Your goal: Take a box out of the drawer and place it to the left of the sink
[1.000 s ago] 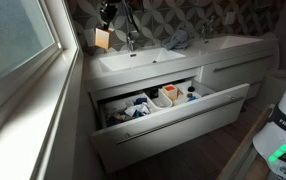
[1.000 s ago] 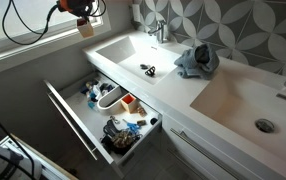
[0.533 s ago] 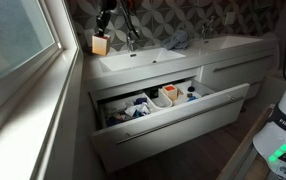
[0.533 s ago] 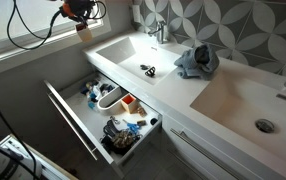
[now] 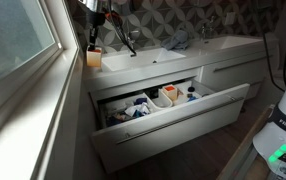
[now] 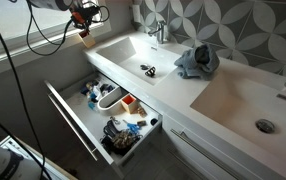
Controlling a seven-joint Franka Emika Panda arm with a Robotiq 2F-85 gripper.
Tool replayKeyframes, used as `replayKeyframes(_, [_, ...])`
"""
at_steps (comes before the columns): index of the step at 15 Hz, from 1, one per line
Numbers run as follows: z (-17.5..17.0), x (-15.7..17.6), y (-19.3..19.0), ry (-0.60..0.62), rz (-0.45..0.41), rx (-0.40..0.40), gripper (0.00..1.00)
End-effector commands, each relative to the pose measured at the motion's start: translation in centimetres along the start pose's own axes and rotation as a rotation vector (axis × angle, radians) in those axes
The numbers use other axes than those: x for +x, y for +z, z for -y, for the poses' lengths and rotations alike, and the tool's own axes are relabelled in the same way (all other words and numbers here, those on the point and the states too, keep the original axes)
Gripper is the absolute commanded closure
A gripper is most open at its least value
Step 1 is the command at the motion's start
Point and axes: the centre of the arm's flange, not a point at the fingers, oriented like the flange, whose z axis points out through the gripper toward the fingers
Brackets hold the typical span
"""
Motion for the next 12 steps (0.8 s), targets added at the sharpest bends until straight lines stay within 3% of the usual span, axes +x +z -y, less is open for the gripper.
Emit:
replayKeyframes(1, [-2.2,1.9,2.3,-0.082,-0.003,0.013,0.99])
replayKeyframes(12, [-2.7,2.2,5.3,-0.142,0.035,0.107,0.99])
